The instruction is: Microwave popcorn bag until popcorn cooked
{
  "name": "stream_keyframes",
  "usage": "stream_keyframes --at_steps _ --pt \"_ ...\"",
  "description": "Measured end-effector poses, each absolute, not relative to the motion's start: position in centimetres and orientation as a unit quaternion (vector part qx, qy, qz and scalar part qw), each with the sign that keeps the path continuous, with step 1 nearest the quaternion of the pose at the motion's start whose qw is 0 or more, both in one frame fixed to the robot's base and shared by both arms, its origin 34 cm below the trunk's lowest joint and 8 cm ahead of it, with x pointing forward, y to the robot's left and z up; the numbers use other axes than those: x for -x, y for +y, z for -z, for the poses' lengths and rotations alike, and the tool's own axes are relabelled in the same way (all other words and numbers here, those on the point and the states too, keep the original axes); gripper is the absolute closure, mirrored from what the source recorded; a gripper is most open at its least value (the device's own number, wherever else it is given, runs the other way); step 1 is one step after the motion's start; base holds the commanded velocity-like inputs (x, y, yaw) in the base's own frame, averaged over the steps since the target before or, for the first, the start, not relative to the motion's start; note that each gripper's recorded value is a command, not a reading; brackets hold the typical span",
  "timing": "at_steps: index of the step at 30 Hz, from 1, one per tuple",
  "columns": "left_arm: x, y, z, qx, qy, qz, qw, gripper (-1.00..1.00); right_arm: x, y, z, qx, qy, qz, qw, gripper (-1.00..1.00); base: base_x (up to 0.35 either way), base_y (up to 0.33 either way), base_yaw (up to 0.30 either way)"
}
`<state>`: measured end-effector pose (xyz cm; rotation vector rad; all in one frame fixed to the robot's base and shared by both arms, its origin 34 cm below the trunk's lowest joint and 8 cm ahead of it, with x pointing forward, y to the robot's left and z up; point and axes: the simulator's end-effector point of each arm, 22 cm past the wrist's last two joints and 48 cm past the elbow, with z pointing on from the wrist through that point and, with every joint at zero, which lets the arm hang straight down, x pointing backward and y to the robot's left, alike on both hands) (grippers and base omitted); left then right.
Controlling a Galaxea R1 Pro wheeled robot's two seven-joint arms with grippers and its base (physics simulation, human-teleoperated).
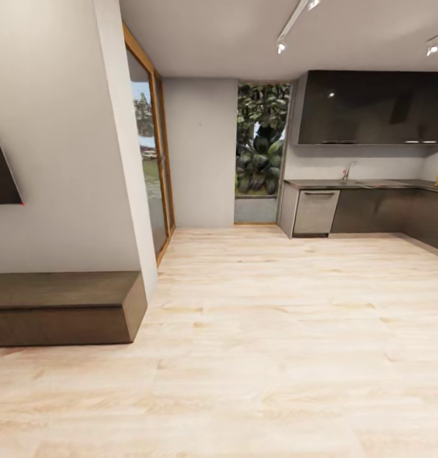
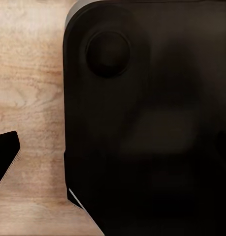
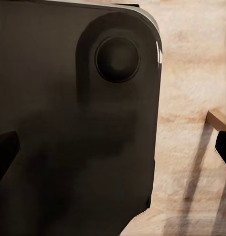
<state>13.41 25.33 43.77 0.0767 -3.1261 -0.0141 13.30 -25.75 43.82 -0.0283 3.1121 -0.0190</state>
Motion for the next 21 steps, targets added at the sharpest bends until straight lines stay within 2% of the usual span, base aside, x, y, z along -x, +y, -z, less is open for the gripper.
stream_keyframes --at_steps 21 --pt "-13.34 25.31 -43.77 -0.024 -1.0 0.004 0.009 -1.0 -13.32 -25.86 -43.83 0.009 1.0 0.007 0.015 -1.0 0.321 0.0 0.0"
